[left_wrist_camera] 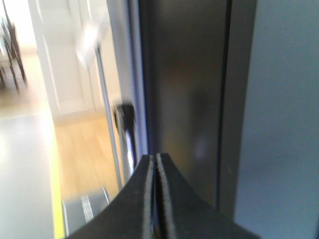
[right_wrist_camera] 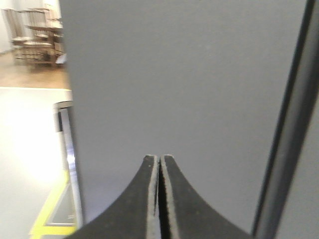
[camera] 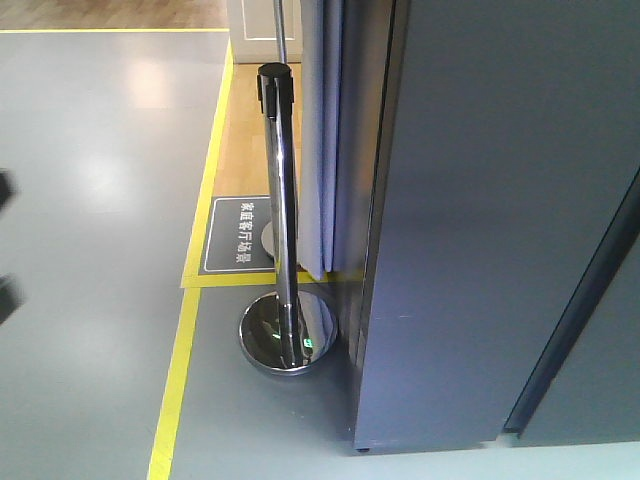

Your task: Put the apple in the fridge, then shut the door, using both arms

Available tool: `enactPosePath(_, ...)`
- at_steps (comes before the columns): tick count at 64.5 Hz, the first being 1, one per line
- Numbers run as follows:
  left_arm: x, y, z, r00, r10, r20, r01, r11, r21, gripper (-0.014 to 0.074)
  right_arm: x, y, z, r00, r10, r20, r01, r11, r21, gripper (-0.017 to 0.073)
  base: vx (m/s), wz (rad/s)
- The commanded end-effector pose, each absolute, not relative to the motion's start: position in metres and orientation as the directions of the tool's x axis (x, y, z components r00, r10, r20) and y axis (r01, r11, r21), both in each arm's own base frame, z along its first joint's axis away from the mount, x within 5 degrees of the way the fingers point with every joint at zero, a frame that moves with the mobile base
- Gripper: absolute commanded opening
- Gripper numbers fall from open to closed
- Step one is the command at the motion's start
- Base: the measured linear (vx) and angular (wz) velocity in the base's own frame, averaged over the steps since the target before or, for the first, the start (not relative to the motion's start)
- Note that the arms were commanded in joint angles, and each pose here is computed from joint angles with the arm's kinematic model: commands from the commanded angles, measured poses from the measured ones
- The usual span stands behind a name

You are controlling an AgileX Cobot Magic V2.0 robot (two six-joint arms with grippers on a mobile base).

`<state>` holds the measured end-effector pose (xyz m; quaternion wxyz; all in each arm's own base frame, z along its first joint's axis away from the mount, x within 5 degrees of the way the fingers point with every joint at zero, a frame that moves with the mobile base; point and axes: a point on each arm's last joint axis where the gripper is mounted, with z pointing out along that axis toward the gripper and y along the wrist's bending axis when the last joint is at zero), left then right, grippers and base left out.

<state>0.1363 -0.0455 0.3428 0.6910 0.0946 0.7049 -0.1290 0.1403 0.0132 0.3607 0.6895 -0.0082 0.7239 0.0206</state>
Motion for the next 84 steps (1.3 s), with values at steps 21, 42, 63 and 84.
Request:
enactPosePath(21,0.080,-0.030,0.279,-0.011,-0.036,-0.999,0.349,0.937,-0.037,-0.0006,0.087,0.017,0.288,-0.093,0.080,-0.992,-0.193,0.976,0.097,-0.0004,0.00,0.00)
enactPosePath(42,0.079,-0.034,0.262,-0.086,-0.011,-0.996,0.385,0.922,-0.043,-0.0006,0.079,0.015,0.281,-0.086,0.087,-0.993,-0.197,0.975,0.102,-0.0004,0.00,0.00)
enactPosePath(63,0.078,-0.034,0.262,-0.093,-0.009,-0.996,0.391,0.919,-0.044,-0.0007,0.079,0.015,0.281,-0.087,0.089,-0.992,-0.196,0.975,0.105,-0.0004,0.00,0.00)
enactPosePath(84,0.079,-0.033,0.262,-0.084,-0.013,-0.996,0.383,0.923,-0.044,-0.0006,0.079,0.015,0.281,-0.087,0.089,-0.992,-0.196,0.975,0.105,-0.0004,0.00,0.00)
